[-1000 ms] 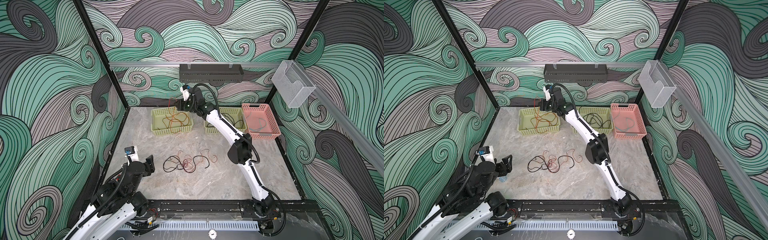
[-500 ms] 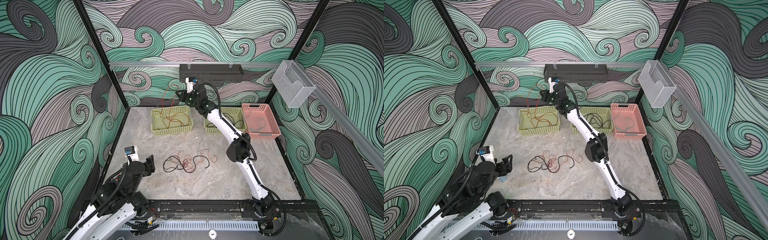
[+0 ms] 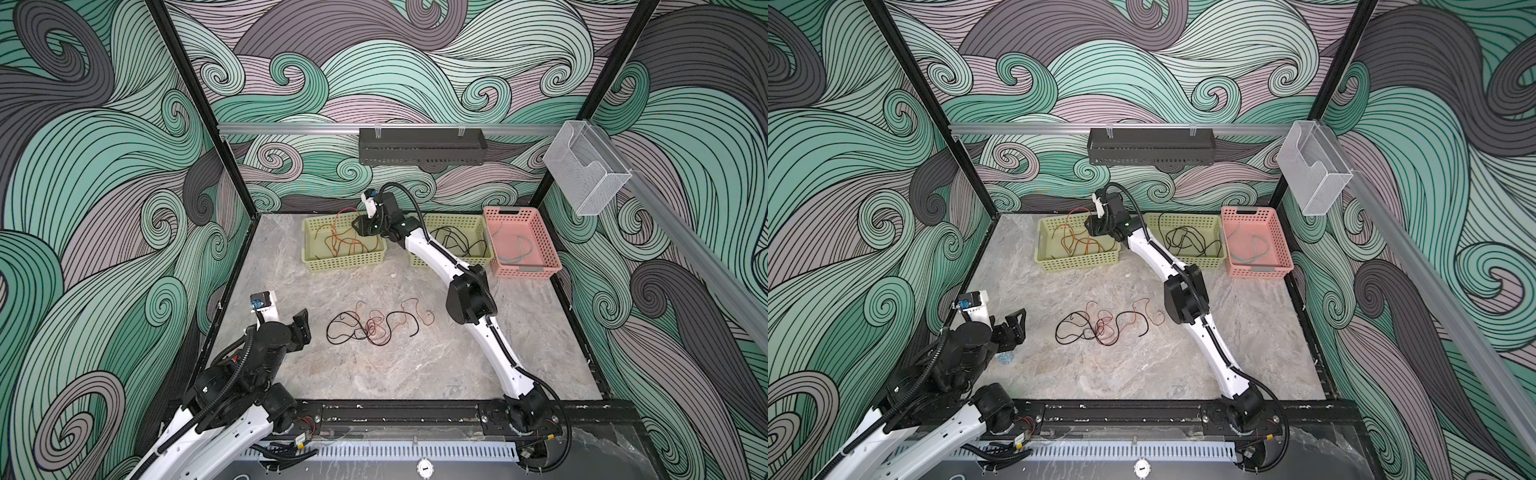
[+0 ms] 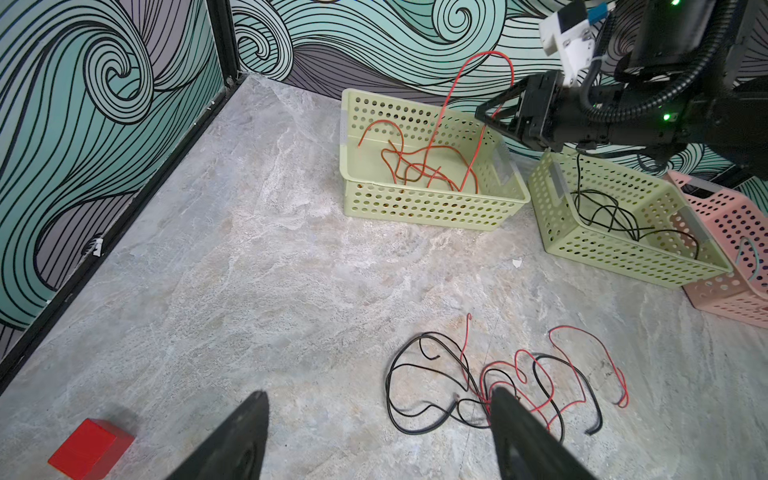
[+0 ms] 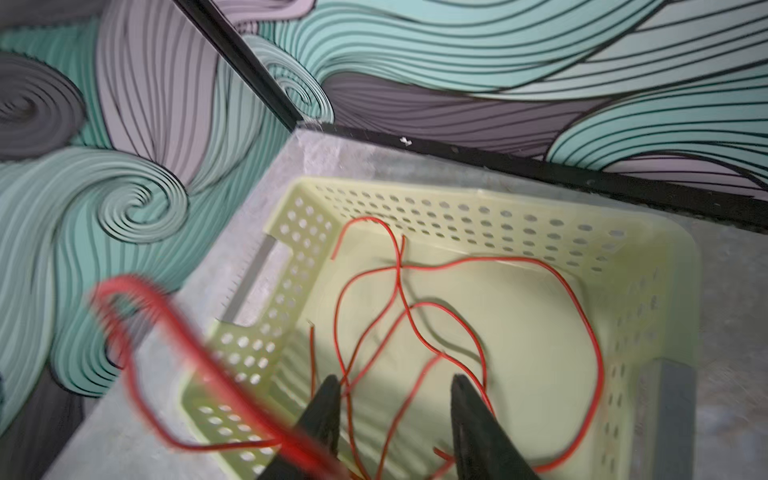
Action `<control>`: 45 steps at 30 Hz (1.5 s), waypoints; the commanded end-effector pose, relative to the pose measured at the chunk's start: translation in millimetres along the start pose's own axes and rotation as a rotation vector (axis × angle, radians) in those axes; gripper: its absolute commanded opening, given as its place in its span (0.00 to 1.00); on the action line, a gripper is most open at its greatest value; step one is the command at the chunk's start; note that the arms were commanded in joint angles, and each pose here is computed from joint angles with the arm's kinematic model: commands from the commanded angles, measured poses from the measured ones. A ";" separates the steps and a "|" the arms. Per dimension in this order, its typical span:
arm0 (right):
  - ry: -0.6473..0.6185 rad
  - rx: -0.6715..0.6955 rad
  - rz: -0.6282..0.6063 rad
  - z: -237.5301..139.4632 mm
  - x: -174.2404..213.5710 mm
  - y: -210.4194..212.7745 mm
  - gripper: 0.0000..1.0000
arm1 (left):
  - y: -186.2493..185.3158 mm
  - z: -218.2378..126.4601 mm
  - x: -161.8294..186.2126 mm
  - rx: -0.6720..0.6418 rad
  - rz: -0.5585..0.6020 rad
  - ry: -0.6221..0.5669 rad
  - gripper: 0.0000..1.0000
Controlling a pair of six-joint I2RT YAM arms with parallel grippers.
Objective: Untangle the cables
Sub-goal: 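Open the right gripper to drop the red cable into the basket, then move both grippers down to the tangle and grasp cables with each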
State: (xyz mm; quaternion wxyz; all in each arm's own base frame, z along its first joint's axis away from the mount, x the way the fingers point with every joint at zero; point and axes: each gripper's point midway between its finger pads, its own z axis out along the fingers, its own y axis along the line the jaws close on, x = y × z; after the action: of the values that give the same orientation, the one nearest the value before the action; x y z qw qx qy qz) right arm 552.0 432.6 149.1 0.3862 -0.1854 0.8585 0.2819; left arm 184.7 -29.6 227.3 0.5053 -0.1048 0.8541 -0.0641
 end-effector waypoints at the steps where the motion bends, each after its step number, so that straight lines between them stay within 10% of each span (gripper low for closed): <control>1: 0.014 0.077 -0.058 -41.0 -15.1 -1.6 0.48 | -3.2 3.3 -0.5 -0.006 0.021 0.010 0.81; 9: -0.102 0.194 -0.111 -134.0 -68.5 4.3 0.66 | -9.1 10.4 0.8 -0.021 0.045 0.038 0.81; 16: 0.004 0.315 -0.119 -189.3 -53.4 -18.1 0.61 | -32.2 16.2 3.6 0.055 0.017 0.091 0.81; 24: -0.028 0.122 -0.017 -249.1 57.4 30.0 0.54 | -90.4 50.7 56.0 0.210 0.010 0.344 0.76; 32: 0.213 0.074 0.086 -248.3 233.8 40.8 0.51 | -132.5 90.9 126.6 0.225 0.067 0.633 0.74; 45: 0.217 -0.005 0.216 -215.2 281.1 44.3 0.54 | -144.6 124.1 172.5 0.130 0.179 0.767 0.52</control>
State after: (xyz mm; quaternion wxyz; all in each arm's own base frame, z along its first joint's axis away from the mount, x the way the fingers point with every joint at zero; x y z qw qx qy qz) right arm 221.3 285.4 54.8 0.2432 -0.1302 0.9233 0.2671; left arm 227.0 -203.9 49.1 0.1606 0.0264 0.9810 -0.1055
